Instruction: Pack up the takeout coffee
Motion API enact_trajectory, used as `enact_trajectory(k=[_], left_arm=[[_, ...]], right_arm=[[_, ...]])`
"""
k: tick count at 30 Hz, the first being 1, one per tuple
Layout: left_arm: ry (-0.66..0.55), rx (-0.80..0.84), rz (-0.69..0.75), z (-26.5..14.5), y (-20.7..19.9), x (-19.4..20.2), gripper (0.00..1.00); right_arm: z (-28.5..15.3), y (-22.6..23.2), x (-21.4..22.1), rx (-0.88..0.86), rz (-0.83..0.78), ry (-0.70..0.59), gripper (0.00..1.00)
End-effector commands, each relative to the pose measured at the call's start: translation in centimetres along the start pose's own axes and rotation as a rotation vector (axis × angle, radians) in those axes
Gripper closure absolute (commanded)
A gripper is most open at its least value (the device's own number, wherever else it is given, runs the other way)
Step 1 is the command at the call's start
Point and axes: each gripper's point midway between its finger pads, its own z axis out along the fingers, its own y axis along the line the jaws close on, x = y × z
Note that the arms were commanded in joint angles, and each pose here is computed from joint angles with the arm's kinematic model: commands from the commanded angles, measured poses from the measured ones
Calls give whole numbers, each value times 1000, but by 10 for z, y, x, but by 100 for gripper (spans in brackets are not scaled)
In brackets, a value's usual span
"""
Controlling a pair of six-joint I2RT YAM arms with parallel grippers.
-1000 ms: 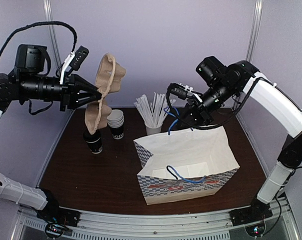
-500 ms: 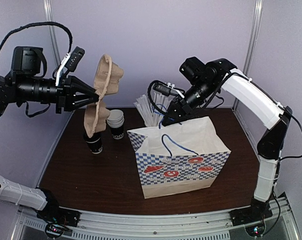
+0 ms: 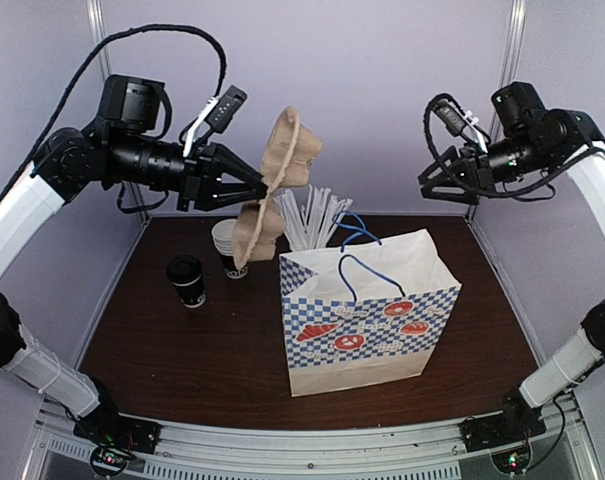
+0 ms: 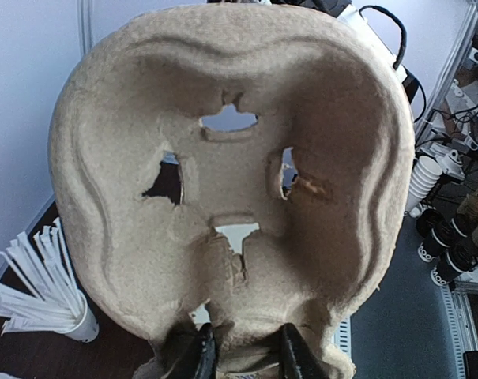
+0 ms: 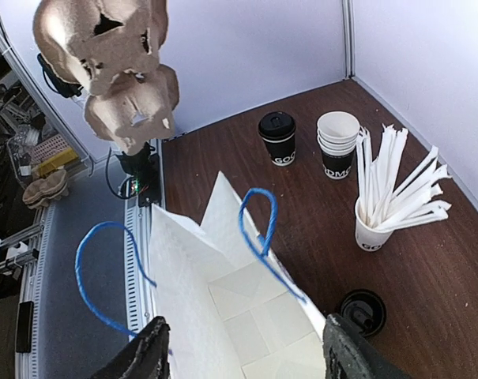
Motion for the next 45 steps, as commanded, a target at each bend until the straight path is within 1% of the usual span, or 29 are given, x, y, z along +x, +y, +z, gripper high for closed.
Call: enact_trajectory(k=[1, 5, 7, 9, 13, 15, 18, 20, 24, 26, 28, 31, 33, 36, 41, 45], left_arm=[[-93, 109, 100, 23, -18, -38, 72], [-82, 157, 125, 57, -16, -44, 72], [-79, 161, 126, 73, -10, -46, 73], [-82, 159, 161, 88, -1, -48, 73], [-85, 150, 170, 115, 16, -50, 73], [-87, 182, 154, 126, 13, -51, 73], [-80, 237, 169, 144, -3, -48, 73], [-68, 258, 183, 153, -13, -42, 73], [-22, 285, 166, 171, -20, -25, 73], [13, 294, 152, 180, -22, -12, 73], [53, 300, 153, 189, -26, 1, 73], [118, 295, 170, 201, -31, 22, 73], [144, 278, 185, 204, -30, 30, 74], [152, 224, 220, 199, -24, 28, 74], [144, 134, 283, 182, -17, 16, 74], [124, 68, 335, 160, -15, 1, 74]], right_arm=[[-9, 11, 22, -16, 18, -34, 34], [-19, 15, 38, 38, 21, -57, 35], [-22, 12, 40, 70, 23, -83, 35], [-25, 11, 41, 83, 25, -105, 35], [-28, 10, 43, 87, 32, -117, 36], [-28, 9, 45, 93, 35, -120, 36], [-30, 4, 47, 111, 45, -125, 37], [-33, -8, 47, 163, 72, -135, 38], [-52, -49, 48, 366, 138, -146, 39], [-61, -65, 51, 435, 167, -153, 39], [-65, -74, 54, 461, 193, -164, 39], [-64, -77, 55, 450, 210, -177, 38], [-63, -78, 55, 445, 214, -180, 38], [-62, -80, 57, 443, 219, -174, 38], [-60, -80, 61, 439, 222, -169, 38], [-58, -80, 63, 432, 219, -168, 38]])
